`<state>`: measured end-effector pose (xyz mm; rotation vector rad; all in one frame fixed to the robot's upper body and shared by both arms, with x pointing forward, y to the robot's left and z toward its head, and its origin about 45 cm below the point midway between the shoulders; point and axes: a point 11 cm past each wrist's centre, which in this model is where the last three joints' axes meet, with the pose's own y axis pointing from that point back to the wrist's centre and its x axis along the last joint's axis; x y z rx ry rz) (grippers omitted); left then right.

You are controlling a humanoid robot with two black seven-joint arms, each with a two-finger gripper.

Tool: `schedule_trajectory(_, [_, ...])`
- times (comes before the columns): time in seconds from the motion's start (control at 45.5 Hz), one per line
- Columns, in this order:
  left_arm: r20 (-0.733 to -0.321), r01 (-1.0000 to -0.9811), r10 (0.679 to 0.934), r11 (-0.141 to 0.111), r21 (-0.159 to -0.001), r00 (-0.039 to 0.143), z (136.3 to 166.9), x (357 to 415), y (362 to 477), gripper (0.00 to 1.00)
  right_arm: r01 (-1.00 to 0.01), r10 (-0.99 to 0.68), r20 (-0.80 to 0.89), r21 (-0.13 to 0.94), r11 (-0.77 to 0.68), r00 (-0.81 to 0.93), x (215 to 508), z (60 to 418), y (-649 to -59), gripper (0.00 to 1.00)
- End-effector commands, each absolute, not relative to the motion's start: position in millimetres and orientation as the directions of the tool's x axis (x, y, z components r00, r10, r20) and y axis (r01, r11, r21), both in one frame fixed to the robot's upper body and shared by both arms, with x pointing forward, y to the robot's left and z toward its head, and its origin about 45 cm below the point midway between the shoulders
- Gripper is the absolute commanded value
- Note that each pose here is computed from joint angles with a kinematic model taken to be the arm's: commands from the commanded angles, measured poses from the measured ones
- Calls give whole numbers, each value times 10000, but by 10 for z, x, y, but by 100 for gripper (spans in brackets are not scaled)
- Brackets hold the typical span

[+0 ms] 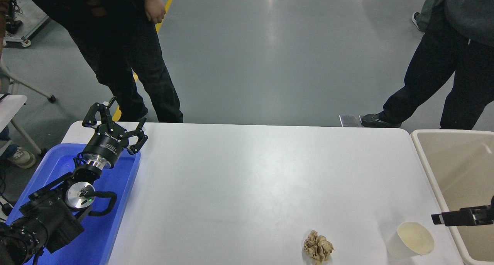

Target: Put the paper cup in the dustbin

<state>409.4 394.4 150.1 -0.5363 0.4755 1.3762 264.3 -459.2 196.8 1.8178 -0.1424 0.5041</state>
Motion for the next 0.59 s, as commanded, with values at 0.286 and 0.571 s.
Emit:
schedule_trajectory(0.286, [-6079, -9905, 7821, 1122, -791, 1371, 1499, 4095, 3938, 100, -3166, 2171, 3917, 8957, -3121, 8941, 2593, 1489, -4497, 99])
schedule_trajectory(0.571, [-6069, -9906, 7830, 1114, -792, 1365, 1502, 4094, 3945, 100, -3263, 2274, 4004, 8954, -3029, 8877, 2592, 1330, -4516, 99])
